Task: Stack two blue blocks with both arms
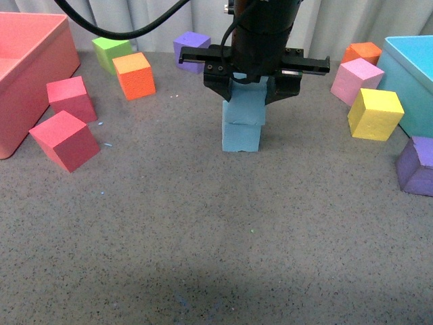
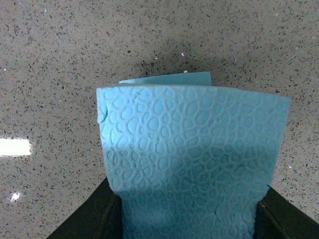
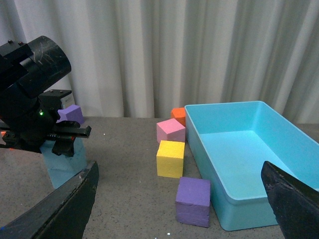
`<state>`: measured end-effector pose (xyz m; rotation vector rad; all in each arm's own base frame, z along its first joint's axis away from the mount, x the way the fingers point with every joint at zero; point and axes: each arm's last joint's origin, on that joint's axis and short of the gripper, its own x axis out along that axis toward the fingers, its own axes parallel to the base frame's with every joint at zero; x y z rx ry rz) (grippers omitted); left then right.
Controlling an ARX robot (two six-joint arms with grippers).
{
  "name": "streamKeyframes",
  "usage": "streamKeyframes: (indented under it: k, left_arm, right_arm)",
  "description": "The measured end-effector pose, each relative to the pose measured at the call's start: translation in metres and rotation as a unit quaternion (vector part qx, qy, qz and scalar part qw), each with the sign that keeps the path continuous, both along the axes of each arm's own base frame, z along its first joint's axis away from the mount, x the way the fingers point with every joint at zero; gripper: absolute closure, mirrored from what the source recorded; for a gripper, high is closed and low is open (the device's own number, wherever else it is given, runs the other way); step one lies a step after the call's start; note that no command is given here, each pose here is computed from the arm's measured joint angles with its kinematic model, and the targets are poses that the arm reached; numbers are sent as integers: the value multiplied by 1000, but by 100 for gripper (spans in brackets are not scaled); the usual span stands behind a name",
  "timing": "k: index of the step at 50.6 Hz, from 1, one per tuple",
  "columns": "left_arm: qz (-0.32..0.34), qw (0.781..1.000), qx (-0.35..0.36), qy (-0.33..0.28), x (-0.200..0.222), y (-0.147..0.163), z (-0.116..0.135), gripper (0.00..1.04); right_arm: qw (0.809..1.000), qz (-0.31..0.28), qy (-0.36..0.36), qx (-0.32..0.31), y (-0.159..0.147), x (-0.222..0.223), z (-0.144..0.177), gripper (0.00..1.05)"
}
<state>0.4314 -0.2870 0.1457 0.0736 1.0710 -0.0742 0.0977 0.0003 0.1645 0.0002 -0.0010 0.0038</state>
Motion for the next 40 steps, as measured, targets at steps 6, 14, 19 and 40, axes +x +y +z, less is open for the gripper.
streamKeyframes:
  k: [6, 14, 19, 40]
  left_arm:
    - [1, 1000, 5, -1, 1, 2, 0, 39]
    - [0, 1000, 3, -1, 2, 3, 1, 11]
    - [-2, 1000, -6, -4, 0, 3, 7, 7]
    - [0, 996, -43, -74, -14, 22, 64, 8]
  right_arm:
    - [1000, 0, 0, 0, 0, 0, 0, 10]
    - [1000, 0, 0, 0, 0, 0, 0, 10]
    - [1000, 0, 0, 0, 0, 0, 0, 10]
    - [1000, 0, 0, 0, 0, 0, 0, 10]
